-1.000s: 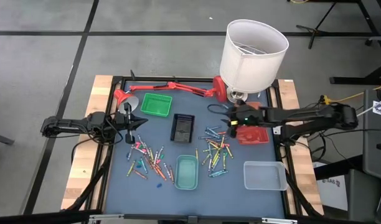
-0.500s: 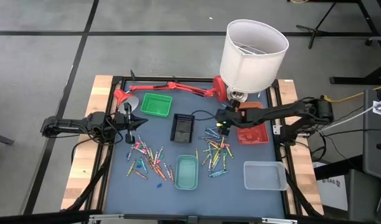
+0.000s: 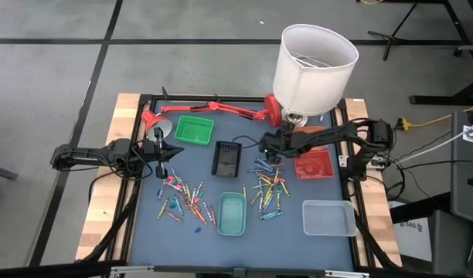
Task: Sort crayons
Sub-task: Put the blue green crayon into the orange bin
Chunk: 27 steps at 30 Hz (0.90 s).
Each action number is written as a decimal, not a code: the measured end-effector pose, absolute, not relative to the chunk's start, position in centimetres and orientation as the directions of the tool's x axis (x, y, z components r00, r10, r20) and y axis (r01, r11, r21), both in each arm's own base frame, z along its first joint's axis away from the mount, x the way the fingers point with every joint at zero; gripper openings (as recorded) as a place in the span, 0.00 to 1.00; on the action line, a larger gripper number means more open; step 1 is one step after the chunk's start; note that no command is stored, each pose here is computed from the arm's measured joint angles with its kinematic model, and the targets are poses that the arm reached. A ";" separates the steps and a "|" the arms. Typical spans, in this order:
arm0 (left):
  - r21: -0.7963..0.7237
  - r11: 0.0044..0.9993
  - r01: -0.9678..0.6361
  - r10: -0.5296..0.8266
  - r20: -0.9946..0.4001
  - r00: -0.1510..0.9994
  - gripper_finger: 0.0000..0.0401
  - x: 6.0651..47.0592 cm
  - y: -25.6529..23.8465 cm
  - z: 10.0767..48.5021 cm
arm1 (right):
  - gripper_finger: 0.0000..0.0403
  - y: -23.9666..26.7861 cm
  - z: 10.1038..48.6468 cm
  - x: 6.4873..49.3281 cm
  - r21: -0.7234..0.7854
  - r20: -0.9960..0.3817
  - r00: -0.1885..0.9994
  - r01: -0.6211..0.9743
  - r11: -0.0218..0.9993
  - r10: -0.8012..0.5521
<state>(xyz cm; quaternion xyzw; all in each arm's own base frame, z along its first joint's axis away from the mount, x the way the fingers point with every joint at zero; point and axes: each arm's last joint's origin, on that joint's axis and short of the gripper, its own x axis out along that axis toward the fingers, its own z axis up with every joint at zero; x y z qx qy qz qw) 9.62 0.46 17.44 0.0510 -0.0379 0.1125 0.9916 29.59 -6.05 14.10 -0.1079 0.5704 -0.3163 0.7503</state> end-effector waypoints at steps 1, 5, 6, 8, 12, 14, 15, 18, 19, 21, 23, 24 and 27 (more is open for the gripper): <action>0.092 0.970 -0.227 0.219 0.086 0.972 0.00 9.6 0.5 17.4 | 0.37 -6.4 14.1 29.5 -0.518 -0.791 0.142 0.363 0.775 -0.595; 0.093 0.970 -0.227 0.219 0.086 0.972 0.00 9.6 0.5 17.4 | 0.37 -7.9 14.0 29.2 -0.491 -0.808 0.123 0.402 0.773 -0.576; 0.093 0.970 -0.227 0.219 0.086 0.972 0.00 9.6 0.5 17.4 | 0.37 -8.2 14.0 29.1 -0.483 -0.813 0.118 0.411 0.773 -0.570; 0.093 0.970 -0.227 0.219 0.087 0.972 0.00 9.6 0.5 17.4 | 0.37 -8.8 14.0 28.9 -0.456 -0.829 0.116 0.427 0.781 -0.547; 0.093 0.970 -0.227 0.219 0.086 0.972 0.00 9.6 0.5 17.4 | 0.37 -9.9 13.9 28.6 -0.417 -0.850 0.112 0.453 0.788 -0.514; 0.092 0.970 -0.227 0.219 0.086 0.972 0.00 9.6 0.5 17.4 | 0.37 -10.4 13.9 28.4 -0.417 -0.851 0.103 0.466 0.781 -0.515; 0.092 0.970 -0.227 0.219 0.086 0.972 0.00 9.6 0.5 17.4 | 0.37 -10.6 13.9 28.3 -0.417 -0.851 0.099 0.471 0.777 -0.516; 0.092 0.970 -0.227 0.219 0.087 0.972 0.00 9.6 0.5 17.4 | 0.37 -11.1 13.9 28.1 -0.417 -0.851 0.088 0.486 0.768 -0.518; 0.092 0.970 -0.227 0.219 0.087 0.972 0.00 9.6 0.5 17.4 | 0.37 -11.3 13.9 28.0 -0.417 -0.851 0.085 0.489 0.766 -0.518; 0.092 0.970 -0.227 0.219 0.087 0.972 0.00 9.6 0.5 17.4 | 0.37 -11.5 13.9 27.9 -0.413 -0.857 0.078 0.490 0.768 -0.510; 0.092 0.970 -0.227 0.219 0.086 0.972 0.00 9.6 0.5 17.4 | 0.37 -11.6 13.8 27.7 -0.382 -0.876 0.080 0.488 0.785 -0.476; 0.092 0.970 -0.227 0.219 0.086 0.972 0.00 9.6 0.5 17.4 | 0.37 -11.7 13.8 27.6 -0.366 -0.885 0.081 0.488 0.793 -0.458; 0.092 0.970 -0.227 0.219 0.087 0.972 0.00 9.6 0.5 17.4 | 0.37 -11.9 13.7 27.4 -0.344 -0.897 0.082 0.491 0.800 -0.435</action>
